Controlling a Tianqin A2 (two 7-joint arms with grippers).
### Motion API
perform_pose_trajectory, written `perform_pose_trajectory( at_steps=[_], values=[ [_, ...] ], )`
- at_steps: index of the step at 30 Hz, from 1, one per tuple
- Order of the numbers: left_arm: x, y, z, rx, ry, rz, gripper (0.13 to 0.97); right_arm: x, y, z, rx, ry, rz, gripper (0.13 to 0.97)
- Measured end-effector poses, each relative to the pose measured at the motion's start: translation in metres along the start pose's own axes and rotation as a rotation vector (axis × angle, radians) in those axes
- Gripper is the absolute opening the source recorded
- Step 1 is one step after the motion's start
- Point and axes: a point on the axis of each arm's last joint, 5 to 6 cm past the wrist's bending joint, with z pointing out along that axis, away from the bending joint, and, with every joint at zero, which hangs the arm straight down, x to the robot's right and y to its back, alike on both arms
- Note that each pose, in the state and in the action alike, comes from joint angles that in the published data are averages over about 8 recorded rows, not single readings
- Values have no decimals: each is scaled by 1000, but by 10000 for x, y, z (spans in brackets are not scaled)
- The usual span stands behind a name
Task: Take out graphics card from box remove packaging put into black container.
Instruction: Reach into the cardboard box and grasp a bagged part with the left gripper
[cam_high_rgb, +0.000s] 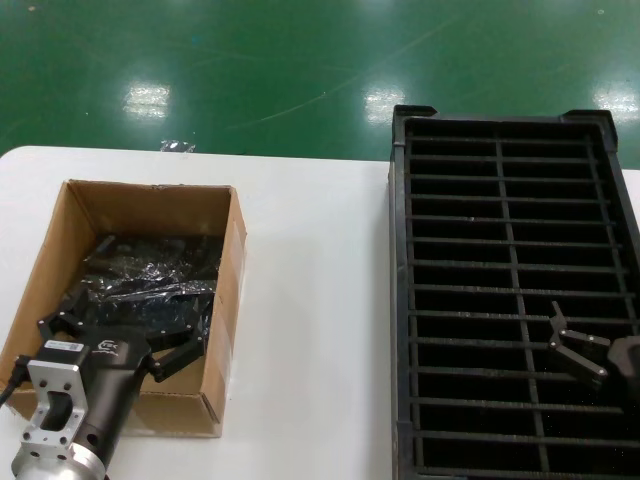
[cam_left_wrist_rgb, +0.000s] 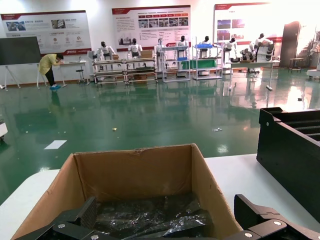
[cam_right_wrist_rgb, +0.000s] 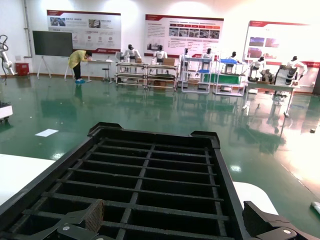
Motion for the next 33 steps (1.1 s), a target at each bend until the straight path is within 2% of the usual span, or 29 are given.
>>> perform_pose_trajectory(
  at_steps=[9,12,14,16,18,21,24,28,30,33],
  values=[
    [-8,-3,-1,0,1,3,966,0,0,0,0,0,0,966],
    [-54,-25,4,4,5,30,966,0,0,0,0,0,0,966],
    [-122,-63,20,11,10,78,966,0,0,0,0,0,0,966],
    [-221,-122,53,20,23,159,966,0,0,0,0,0,0,966],
    [-339,-192,104,28,45,267,966,0,0,0,0,0,0,966],
    [-547,-304,217,31,90,464,966,0,0,0,0,0,0,966],
    [-779,-422,375,19,148,677,966,0,0,0,0,0,0,966],
    [-1067,-585,625,-20,233,906,966,0,0,0,0,0,0,966],
    [-1175,-656,748,-52,283,982,966,0,0,0,0,0,0,966],
    [-1275,-735,905,-108,363,1057,966,0,0,0,0,0,0,966]
  ],
)
